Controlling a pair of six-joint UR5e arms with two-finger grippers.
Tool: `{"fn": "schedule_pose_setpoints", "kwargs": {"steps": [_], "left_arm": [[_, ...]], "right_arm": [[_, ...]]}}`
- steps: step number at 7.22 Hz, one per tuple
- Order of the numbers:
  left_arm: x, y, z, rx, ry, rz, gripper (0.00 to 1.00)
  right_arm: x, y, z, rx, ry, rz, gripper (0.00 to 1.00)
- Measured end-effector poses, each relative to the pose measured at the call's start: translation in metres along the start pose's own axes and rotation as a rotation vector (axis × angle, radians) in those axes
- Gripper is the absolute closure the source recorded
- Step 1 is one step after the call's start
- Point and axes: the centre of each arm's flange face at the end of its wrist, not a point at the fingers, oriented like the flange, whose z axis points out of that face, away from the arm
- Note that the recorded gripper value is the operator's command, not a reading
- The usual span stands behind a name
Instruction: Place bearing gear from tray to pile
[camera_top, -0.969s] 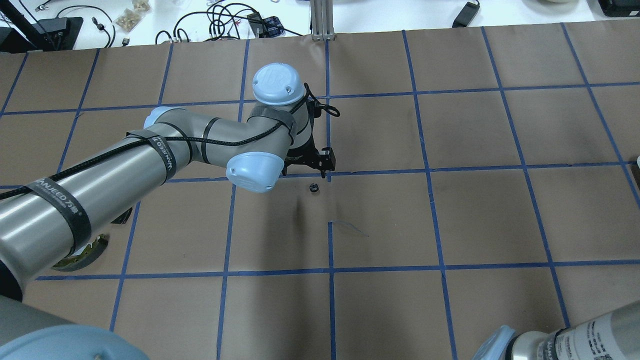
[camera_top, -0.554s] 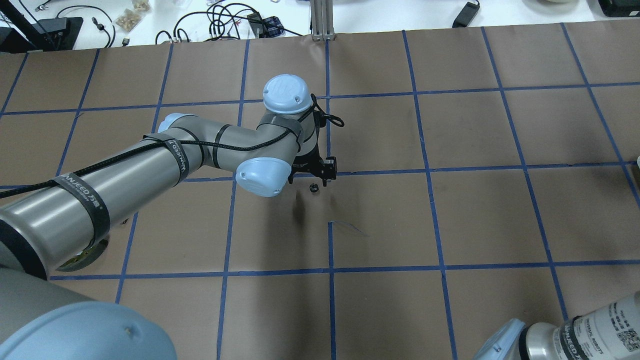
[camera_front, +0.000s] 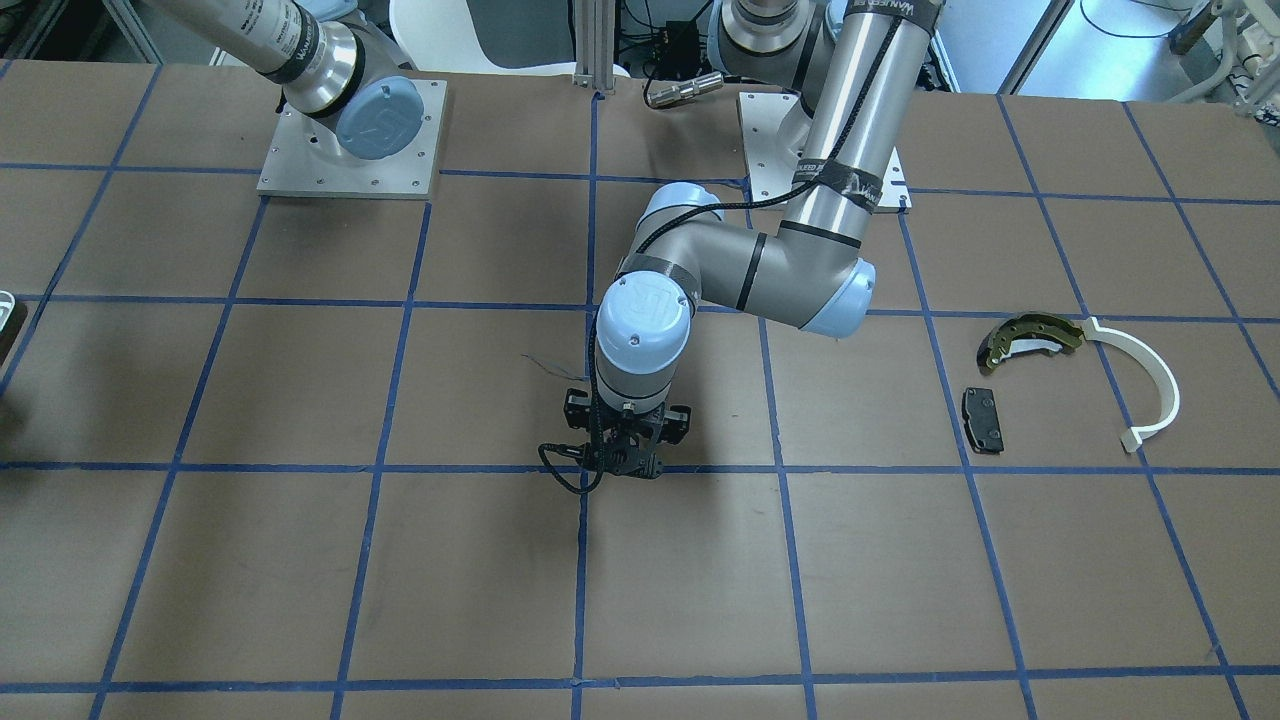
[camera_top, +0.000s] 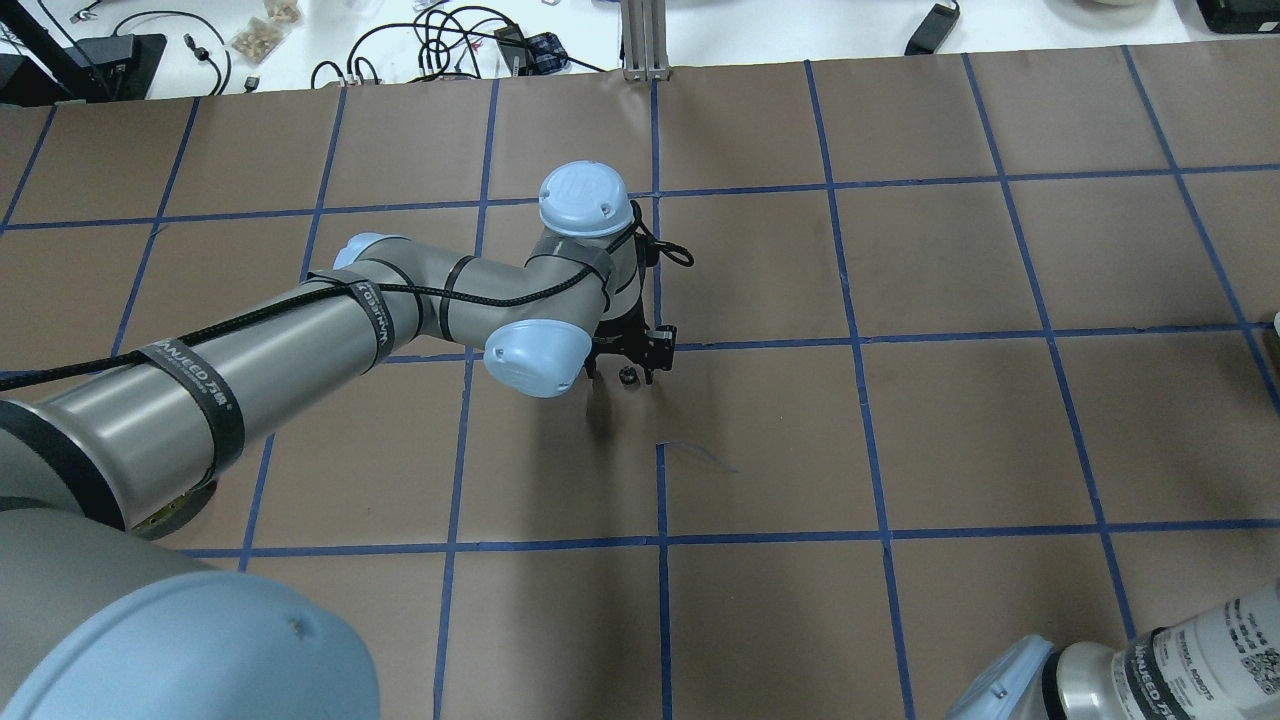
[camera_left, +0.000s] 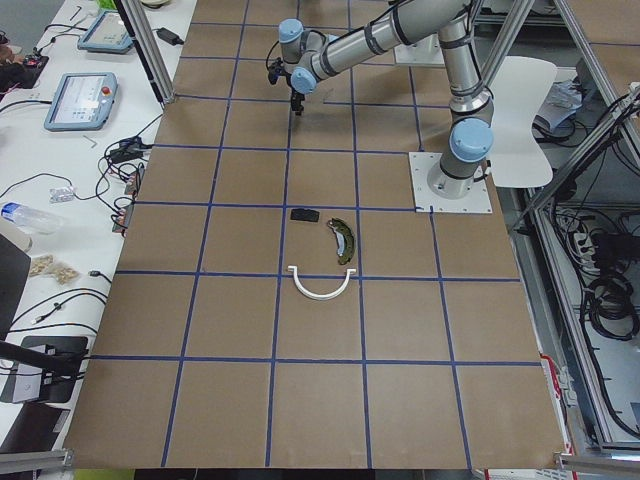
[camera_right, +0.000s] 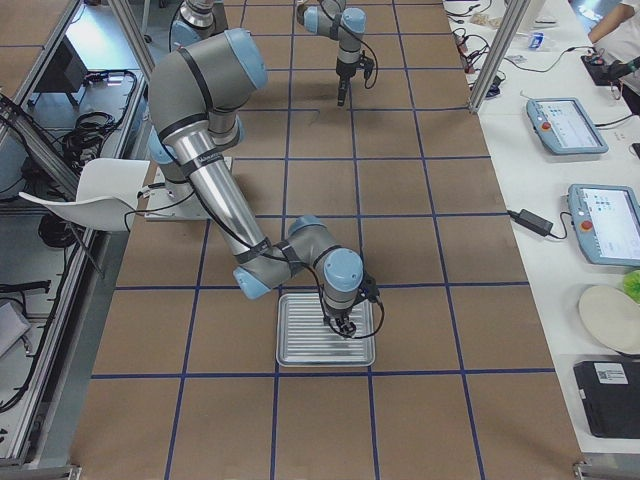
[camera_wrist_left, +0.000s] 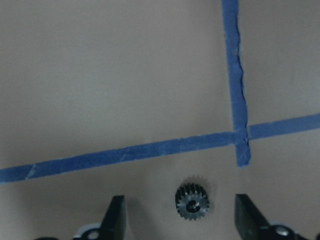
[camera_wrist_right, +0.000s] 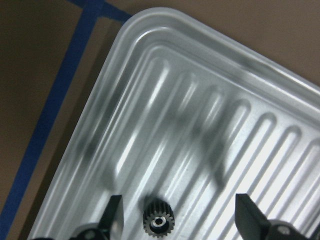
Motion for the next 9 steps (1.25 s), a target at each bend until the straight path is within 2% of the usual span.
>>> {"fn": "schedule_pose_setpoints", "kwargs": {"steps": [1,2,4,6,7,9], "left_arm": [[0.001,-0.003,-0.001,0.004,0.001,0.002,0.82],[0.001,-0.005,0.000,0.005,0.002,0.003,1.00],[0.001,-0.005,0.001,0.001,0.000,0.004,1.00],[-0.003,-0.006,-0.013,0.013,0.000,0.009,1.00],[-0.012,-0.010,-0.027,0.011,-0.004,0.014,1.00],[-0.068,-0.029,-0.082,-0.042,-0.026,0.006,1.00]], "right_arm": [[-0.002,0.001,0.002,-0.002,-0.004,0.001,0.40],[-0.003,0.001,0.003,-0.006,-0.006,0.002,0.53],[-0.005,0.004,0.005,-0.028,-0.005,0.003,0.66],[-0.006,0.005,0.006,-0.041,-0.007,0.004,0.75],[-0.006,0.005,0.006,-0.046,-0.008,0.006,0.78],[-0.008,0.006,-0.005,-0.059,0.005,0.024,0.77]]}}
